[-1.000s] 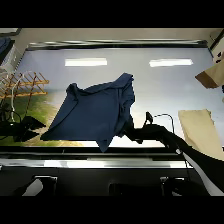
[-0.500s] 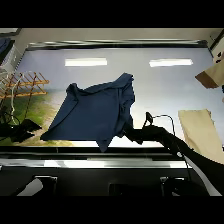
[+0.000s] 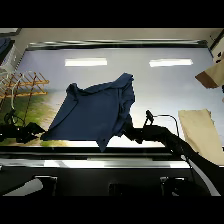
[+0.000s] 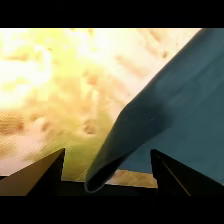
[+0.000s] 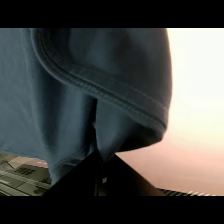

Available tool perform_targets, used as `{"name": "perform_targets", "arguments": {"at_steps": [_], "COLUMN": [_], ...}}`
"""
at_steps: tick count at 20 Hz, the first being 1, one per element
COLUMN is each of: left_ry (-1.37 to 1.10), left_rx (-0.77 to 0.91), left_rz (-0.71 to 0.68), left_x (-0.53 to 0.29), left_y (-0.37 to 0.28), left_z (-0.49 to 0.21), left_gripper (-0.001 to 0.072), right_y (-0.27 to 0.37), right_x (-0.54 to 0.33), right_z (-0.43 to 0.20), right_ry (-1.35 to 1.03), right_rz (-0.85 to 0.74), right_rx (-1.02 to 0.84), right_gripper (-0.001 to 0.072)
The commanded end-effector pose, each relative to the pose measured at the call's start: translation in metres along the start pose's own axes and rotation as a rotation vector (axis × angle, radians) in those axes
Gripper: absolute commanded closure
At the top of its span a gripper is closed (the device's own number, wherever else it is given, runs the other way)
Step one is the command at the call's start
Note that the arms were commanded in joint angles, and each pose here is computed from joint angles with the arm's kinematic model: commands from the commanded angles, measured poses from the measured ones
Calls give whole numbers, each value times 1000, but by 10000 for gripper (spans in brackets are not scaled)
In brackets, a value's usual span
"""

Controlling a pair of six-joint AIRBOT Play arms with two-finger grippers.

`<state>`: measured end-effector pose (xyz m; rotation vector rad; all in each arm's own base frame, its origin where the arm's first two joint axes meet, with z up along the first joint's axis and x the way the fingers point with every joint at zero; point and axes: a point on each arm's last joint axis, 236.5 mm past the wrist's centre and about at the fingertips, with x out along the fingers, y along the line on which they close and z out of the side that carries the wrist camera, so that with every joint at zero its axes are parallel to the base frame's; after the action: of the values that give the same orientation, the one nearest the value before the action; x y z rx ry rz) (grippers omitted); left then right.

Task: Fold the clothes and pants, and hang the long-sleeved shirts on hangers.

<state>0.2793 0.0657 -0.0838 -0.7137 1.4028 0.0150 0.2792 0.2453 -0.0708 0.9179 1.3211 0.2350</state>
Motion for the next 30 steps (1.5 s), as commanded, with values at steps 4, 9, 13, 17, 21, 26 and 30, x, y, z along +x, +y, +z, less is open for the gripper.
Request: {"name": "perform_targets", "arguments": {"at_steps": [4,9,13,17,21,26,30], "left_ry": [115,153,73,-278,-741,-1262,-1528], "left_rx": [130,112,90,194,484,721,606], "left_rz": [-1,1,-136,-401,-546,-467,-328], "left_x": [33,44,22,-88,-287,-484,-552], "left_y": [-25,-26,-70,-178,-292,-355,-332], "left_z": [-17,-22,-4,63,71,-29,-87], "left_gripper": [106,692,694,694,694,694,694], "right_y": [2,6,47,148,256,334,339], "right_x": [-1,-5,-42,-135,-289,-512,-618], "right_z": [-1,-2,27,61,73,12,-52], "right_ry": [4,0,-166,-425,-751,-1116,-1252], "right_rz": [4,15,100,219,307,499,669], "right_rx": [23,12,-137,-480,-710,-852,-885], "right_gripper": [684,684,685,685,685,685,684]}}
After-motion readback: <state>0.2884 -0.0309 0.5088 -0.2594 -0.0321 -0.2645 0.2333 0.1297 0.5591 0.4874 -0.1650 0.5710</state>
